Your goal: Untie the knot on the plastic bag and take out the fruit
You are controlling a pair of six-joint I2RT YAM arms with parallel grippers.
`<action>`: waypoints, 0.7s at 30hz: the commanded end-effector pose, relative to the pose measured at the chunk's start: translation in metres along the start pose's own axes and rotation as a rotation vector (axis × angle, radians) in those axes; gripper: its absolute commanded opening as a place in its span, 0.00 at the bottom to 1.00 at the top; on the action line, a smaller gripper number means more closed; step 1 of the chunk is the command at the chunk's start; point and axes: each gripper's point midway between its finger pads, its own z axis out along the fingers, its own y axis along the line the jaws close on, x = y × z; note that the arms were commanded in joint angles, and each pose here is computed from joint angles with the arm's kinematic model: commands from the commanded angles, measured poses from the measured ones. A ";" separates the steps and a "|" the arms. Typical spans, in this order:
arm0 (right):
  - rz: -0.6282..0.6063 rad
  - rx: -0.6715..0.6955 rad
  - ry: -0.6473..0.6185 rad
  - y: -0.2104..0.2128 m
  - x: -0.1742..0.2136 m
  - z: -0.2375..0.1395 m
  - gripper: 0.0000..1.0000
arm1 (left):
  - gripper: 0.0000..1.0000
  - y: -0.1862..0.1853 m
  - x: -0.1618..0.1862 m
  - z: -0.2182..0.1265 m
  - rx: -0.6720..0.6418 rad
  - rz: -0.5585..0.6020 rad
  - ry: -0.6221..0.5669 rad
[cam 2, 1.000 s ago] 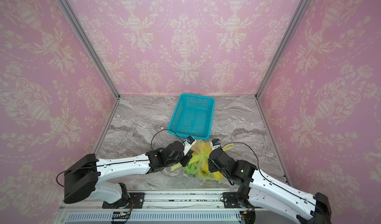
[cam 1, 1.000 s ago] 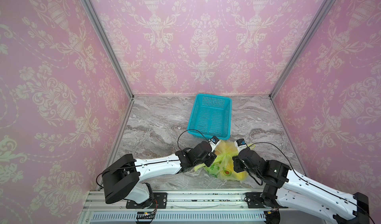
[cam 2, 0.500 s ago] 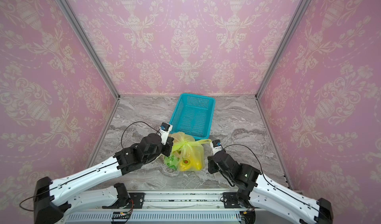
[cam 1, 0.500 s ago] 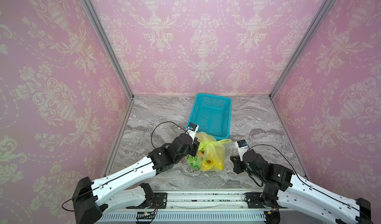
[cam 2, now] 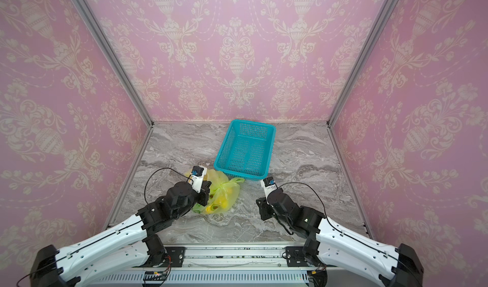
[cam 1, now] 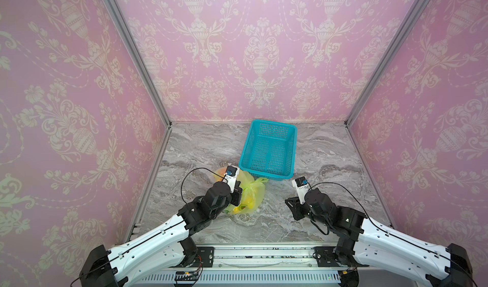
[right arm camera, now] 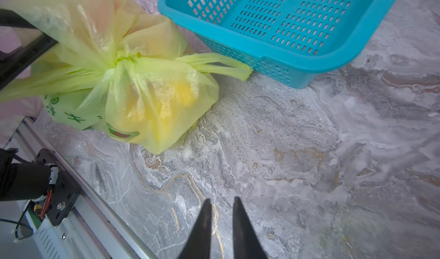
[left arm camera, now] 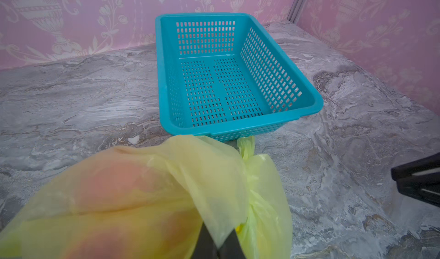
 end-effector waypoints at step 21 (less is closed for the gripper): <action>-0.174 0.154 0.076 0.043 -0.042 0.093 0.03 | 0.00 -0.013 -0.007 0.007 0.071 0.011 -0.053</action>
